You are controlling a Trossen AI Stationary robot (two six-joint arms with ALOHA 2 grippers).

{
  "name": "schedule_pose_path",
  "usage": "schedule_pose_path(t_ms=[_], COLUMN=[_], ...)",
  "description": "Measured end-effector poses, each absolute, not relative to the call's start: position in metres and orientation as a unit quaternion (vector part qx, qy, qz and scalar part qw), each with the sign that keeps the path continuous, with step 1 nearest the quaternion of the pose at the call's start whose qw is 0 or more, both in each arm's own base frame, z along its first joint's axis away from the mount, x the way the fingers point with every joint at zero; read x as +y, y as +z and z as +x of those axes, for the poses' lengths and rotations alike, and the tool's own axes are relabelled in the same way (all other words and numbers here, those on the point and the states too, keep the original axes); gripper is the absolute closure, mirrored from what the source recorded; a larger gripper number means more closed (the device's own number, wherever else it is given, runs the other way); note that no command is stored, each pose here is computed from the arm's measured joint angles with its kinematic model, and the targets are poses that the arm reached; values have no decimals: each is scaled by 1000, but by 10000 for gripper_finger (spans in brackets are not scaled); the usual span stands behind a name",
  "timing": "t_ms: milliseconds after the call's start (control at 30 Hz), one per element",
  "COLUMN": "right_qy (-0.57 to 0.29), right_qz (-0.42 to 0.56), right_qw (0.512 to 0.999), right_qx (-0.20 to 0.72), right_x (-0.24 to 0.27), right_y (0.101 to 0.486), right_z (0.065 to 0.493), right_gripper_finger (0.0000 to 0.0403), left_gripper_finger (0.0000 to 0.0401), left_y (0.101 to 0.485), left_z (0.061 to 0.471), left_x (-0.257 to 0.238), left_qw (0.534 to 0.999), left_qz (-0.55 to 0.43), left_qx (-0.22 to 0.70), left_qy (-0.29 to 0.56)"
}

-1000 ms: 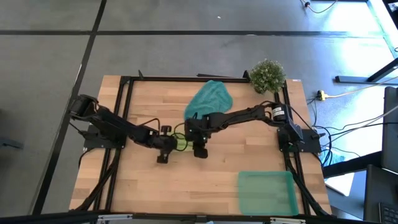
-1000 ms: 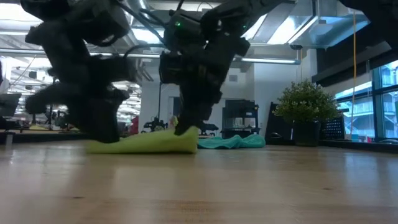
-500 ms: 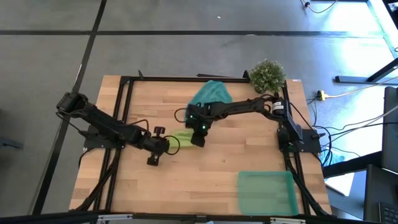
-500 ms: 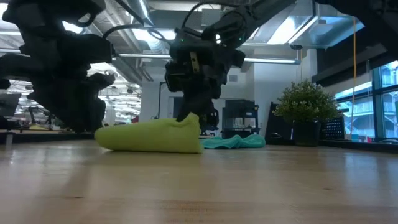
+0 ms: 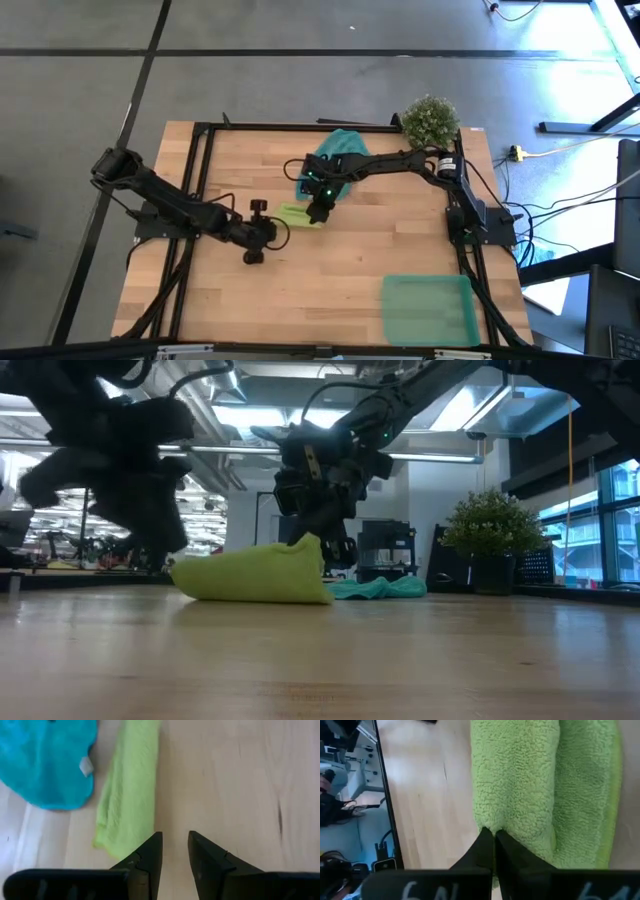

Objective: Roll microfiber towels into tight, uniform cylinder then place into a basket
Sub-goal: Roll the green microfiber cloth

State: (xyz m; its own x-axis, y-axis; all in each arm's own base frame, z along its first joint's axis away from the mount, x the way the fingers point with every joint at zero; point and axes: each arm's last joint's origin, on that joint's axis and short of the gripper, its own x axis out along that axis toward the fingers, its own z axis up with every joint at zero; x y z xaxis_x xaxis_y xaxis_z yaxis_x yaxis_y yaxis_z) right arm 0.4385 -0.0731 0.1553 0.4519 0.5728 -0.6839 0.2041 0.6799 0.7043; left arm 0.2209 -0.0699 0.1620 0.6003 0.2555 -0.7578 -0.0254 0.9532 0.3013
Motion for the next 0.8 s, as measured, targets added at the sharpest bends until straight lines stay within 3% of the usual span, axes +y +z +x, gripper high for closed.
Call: schedule_pose_path(t_ms=[300,567,800], right_qy=[144,175,204], right_qz=[392,423,435], right_qw=[753,729,729], right_qx=[509,509,487], right_x=[-69,-56,-56], right_y=[156,135,140], right_z=[438,449,453], right_gripper_finger=[398,398,398], left_gripper_finger=[312,312,312], left_y=[159,159,158], left_z=[228,225,224], left_x=[-61,-71,-77], left_qw=[885,886,889], left_qz=[126,132,119], left_qx=[435,436,441], left_qy=[109,83,45])
